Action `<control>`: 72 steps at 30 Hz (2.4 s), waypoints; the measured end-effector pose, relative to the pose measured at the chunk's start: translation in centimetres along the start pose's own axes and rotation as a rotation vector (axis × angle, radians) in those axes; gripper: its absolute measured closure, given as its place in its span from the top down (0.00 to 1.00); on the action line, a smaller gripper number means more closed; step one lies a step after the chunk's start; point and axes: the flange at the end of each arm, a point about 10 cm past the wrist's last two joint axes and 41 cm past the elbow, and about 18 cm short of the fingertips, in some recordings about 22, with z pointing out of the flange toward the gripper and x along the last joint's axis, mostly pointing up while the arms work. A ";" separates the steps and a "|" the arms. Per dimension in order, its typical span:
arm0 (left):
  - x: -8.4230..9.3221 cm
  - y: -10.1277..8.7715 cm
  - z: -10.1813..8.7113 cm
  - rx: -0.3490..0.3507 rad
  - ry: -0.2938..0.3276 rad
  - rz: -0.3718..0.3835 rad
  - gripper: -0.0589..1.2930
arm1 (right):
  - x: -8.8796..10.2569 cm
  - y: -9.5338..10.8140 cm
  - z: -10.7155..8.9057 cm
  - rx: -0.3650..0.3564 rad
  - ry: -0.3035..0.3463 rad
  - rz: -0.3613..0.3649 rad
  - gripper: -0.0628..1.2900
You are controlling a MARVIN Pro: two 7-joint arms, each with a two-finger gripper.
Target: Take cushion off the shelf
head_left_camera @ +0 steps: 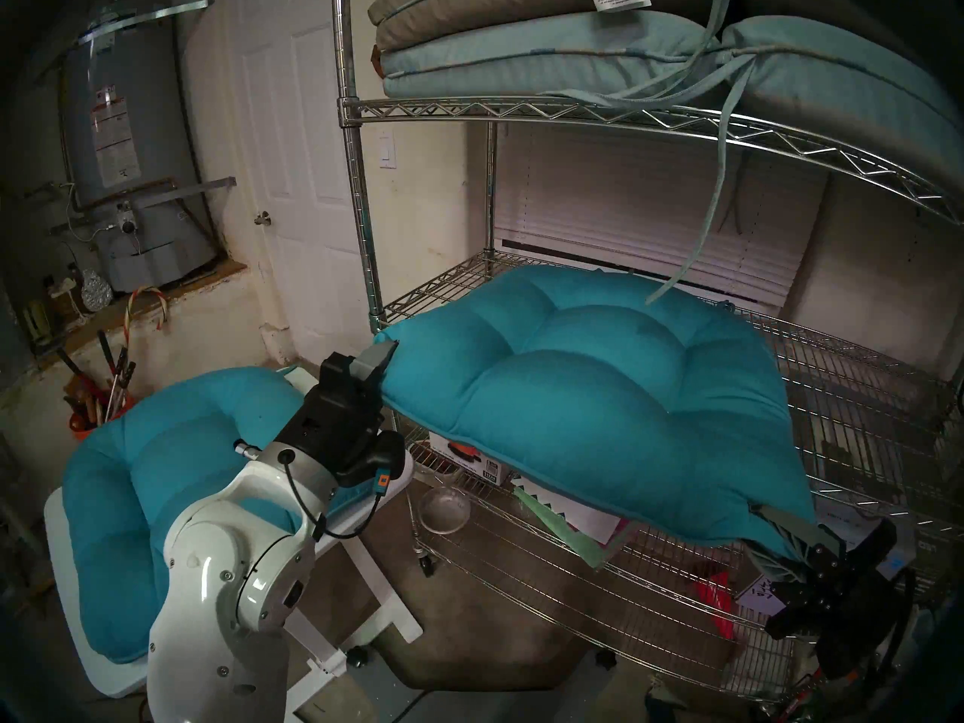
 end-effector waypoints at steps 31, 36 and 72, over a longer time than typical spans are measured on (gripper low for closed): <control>-4.9 0.1 -5.8 0.156 -0.122 0.040 0.25 | 1.1 -0.1 4.8 -0.045 0.089 0.025 0.19; -5.5 0.2 -6.9 0.171 -0.133 0.047 0.25 | 1.2 -0.1 5.3 -0.046 0.102 0.023 0.19; -9.9 -1.4 -16.0 0.252 -0.212 0.183 0.24 | 2.4 -0.3 9.4 -0.038 0.256 0.009 0.17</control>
